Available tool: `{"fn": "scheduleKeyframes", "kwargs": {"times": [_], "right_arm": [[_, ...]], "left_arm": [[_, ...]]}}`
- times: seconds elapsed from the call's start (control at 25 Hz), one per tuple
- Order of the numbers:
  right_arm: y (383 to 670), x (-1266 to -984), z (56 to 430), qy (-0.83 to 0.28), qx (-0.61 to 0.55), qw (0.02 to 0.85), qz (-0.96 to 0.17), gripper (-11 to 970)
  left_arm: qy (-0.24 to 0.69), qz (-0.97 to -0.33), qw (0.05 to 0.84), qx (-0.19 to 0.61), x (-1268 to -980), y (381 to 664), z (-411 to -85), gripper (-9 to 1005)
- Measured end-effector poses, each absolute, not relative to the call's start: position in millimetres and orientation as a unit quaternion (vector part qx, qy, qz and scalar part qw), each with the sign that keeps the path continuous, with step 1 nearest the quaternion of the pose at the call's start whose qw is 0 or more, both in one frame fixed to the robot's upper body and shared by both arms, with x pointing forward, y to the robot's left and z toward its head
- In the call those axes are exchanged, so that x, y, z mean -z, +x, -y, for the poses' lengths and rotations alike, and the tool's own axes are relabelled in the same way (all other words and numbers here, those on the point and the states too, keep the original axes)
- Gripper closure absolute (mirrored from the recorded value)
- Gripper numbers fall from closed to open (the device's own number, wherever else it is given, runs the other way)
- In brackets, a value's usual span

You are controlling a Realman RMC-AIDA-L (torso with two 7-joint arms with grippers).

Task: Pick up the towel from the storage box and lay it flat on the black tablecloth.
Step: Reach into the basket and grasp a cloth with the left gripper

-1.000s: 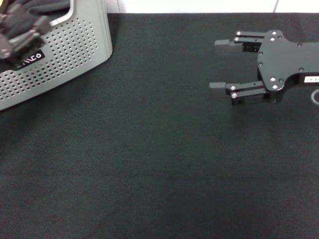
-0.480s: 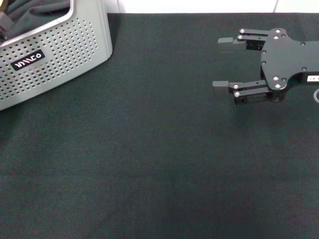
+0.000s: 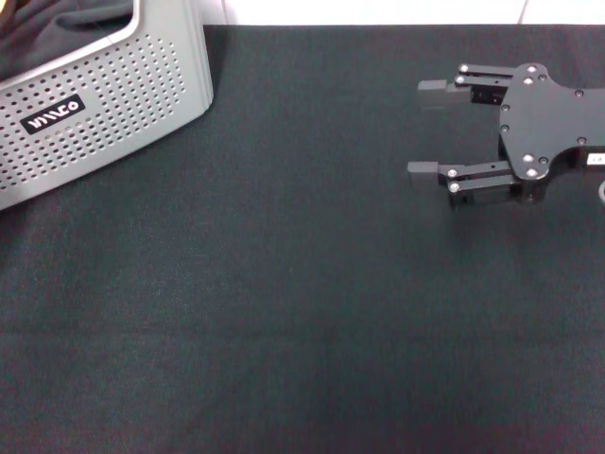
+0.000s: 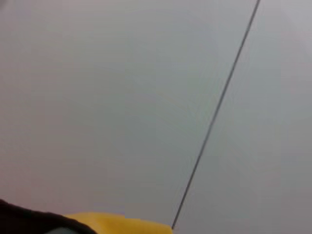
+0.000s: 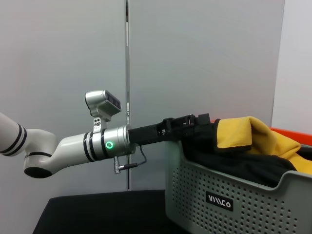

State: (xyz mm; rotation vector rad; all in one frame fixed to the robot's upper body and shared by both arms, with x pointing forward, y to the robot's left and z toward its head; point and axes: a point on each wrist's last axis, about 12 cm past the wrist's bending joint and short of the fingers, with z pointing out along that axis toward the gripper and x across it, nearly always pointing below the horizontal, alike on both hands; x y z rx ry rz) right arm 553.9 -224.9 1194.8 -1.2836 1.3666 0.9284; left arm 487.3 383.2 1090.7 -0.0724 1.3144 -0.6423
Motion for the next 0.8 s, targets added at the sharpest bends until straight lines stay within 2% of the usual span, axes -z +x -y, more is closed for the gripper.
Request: {"fn": "scheduleKeyframes", "kwargs": {"times": [0.4,0.6,0.8], "right_arm": [[551.6,-1192.9,227.0,-0.530,-0.385,0.501,-0.565,137],[550.2,-1193.2,229.2,-0.524,-0.388,0.507,-0.563,137],[549.4,-1192.6,229.8,-0.525,-0.387,0.509,-0.561,137]], "left_arm": [[-0.054,-0.586,0.729,0.351,-1096.1,489.5,-378.5,144],[-0.039,-0.568,0.723,0.392,-1106.3,488.7,-373.3,144],[-0.021,-0.569,0.719,0.399,-1112.8,493.2,-369.1,144]]}}
